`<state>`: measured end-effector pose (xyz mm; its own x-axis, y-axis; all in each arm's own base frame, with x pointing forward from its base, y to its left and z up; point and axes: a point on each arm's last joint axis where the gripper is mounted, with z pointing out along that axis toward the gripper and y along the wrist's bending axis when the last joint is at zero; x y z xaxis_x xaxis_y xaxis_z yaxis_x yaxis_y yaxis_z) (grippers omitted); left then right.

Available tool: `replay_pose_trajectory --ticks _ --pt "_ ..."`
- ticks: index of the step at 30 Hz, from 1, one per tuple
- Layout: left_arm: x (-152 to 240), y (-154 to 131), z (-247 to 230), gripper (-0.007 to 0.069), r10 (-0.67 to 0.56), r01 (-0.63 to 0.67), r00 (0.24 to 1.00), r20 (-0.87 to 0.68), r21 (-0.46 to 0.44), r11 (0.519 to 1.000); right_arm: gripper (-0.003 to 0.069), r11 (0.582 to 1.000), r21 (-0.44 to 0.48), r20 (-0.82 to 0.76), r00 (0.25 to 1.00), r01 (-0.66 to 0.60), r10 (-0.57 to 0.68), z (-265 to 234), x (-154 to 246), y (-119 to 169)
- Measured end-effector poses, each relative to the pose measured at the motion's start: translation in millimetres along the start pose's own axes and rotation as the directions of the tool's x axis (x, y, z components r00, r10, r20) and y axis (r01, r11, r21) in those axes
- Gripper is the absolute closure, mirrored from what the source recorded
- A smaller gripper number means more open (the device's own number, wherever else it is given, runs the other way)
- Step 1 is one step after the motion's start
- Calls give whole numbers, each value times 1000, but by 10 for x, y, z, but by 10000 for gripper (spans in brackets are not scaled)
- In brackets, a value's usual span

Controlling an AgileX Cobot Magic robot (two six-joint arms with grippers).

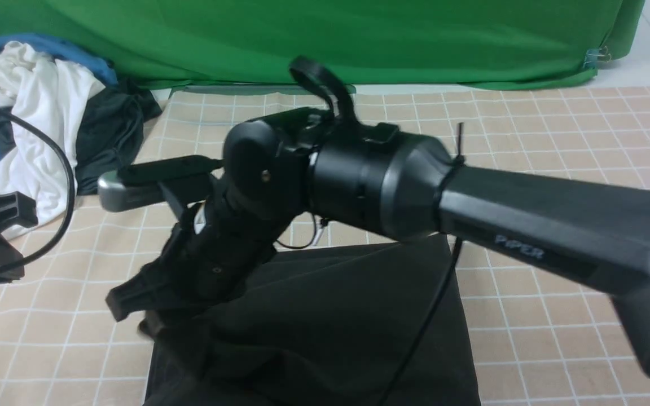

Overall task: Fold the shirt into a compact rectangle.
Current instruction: 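Fold the right end of the dark garment over onto its left end with the right gripper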

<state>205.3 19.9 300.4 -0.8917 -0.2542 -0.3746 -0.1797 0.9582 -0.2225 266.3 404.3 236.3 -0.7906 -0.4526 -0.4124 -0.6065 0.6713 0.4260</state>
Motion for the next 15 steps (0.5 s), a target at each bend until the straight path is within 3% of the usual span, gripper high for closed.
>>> replay_pose_trajectory --ticks 3,5,7,9,10,12,15 --pt "-3 -3 0 606 17 -17 1000 3 3 1000 152 995 5 -22 995 100 -100 -133 -57 26" --pt "-4 -18 0 606 22 -22 1000 5 20 1000 154 986 44 -69 985 158 -155 -294 -83 -2" --pt "-6 -51 -1 606 36 -36 999 8 55 998 204 972 112 -117 974 205 -192 -470 -103 -82" --pt "-8 -96 -3 606 51 -52 999 15 105 993 331 946 208 -150 963 251 -222 -688 -124 -193" --pt "-9 -107 -4 606 55 -56 998 18 117 991 361 941 224 -151 963 253 -223 -728 -130 -222" --pt "-11 -178 -13 606 81 -85 996 30 189 978 529 927 276 -153 964 253 -218 -906 -121 -325" --pt "4 -328 -19 606 140 -147 989 46 275 950 615 924 301 -158 968 236 -195 -1094 -34 -424"
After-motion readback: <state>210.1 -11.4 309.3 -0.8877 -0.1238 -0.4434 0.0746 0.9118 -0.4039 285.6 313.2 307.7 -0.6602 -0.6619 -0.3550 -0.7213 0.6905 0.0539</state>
